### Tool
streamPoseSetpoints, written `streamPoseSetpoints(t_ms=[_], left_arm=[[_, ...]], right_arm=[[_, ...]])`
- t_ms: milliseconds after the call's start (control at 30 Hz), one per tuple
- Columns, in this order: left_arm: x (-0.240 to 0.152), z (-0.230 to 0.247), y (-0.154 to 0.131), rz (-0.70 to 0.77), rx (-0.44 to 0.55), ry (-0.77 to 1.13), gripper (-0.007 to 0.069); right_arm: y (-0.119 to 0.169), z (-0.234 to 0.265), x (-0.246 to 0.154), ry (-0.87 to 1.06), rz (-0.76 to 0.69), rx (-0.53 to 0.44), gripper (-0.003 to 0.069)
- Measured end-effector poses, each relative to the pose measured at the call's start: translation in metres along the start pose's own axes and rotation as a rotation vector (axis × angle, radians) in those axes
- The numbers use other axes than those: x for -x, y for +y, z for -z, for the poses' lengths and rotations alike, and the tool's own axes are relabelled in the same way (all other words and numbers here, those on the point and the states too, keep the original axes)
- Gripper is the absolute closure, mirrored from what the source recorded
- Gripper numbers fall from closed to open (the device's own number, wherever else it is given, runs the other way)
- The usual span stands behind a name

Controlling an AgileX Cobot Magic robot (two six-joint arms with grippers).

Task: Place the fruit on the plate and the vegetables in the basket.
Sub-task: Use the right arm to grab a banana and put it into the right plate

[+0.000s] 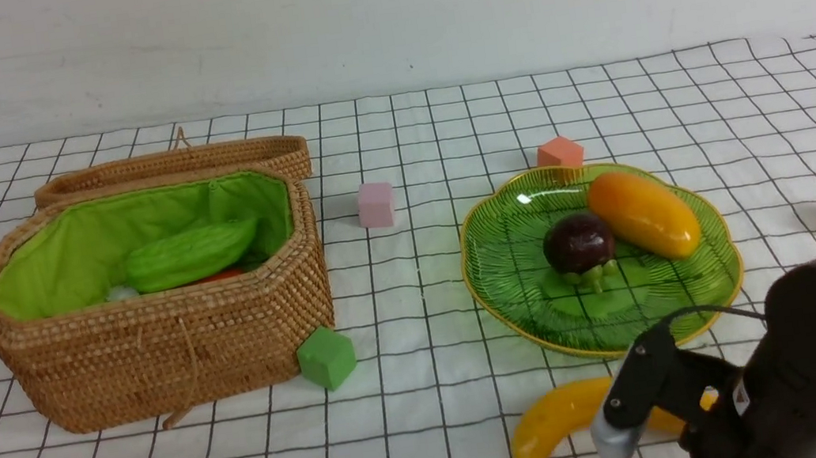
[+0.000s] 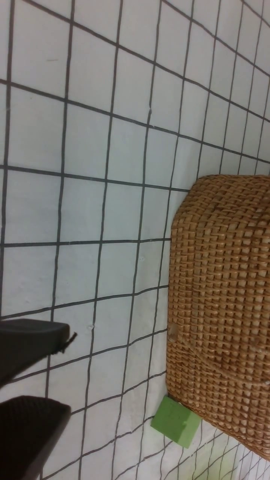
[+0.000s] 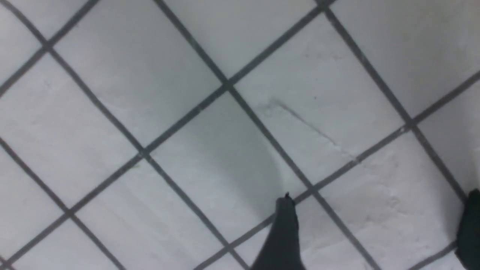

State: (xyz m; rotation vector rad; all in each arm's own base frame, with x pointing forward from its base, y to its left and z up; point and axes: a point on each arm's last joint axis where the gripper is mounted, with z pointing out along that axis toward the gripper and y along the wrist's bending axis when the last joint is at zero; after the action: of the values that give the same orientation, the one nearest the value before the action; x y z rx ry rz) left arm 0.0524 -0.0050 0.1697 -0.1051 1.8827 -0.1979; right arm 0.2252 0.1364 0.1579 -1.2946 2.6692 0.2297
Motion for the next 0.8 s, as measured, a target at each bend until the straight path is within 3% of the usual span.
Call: streamPoseSetpoints(t_ms=[100, 267, 400, 600, 800], left_arm=[[0.0, 0.0, 0.0, 0.0, 0.0, 0.0, 0.0397], [0.0, 0.0, 0.0, -0.001, 0.0, 0.0, 0.0393], [0.0, 0.0, 0.0, -0.001, 0.0, 0.0, 0.0389], [0.0, 0.0, 0.0, -0.001, 0.0, -0.001, 0.0387], [0.0, 0.0, 0.0, -0.001, 0.0, 0.0, 0.0387]], right_arm=[[0.006, 0.017, -0.002, -0.015, 0.011, 0.016, 0.0074], [0.003, 0.074, 0.025, -0.233, 0.212, -0.111, 0.0074], [-0.007, 0.098, 0.053, -0.298, 0.269, -0.173, 0.0074], [-0.03, 0.081, 0.066, -0.147, 0.237, -0.17, 0.0074], [-0.051, 0.045, 0.06, -0.027, 0.148, -0.093, 0.0074]])
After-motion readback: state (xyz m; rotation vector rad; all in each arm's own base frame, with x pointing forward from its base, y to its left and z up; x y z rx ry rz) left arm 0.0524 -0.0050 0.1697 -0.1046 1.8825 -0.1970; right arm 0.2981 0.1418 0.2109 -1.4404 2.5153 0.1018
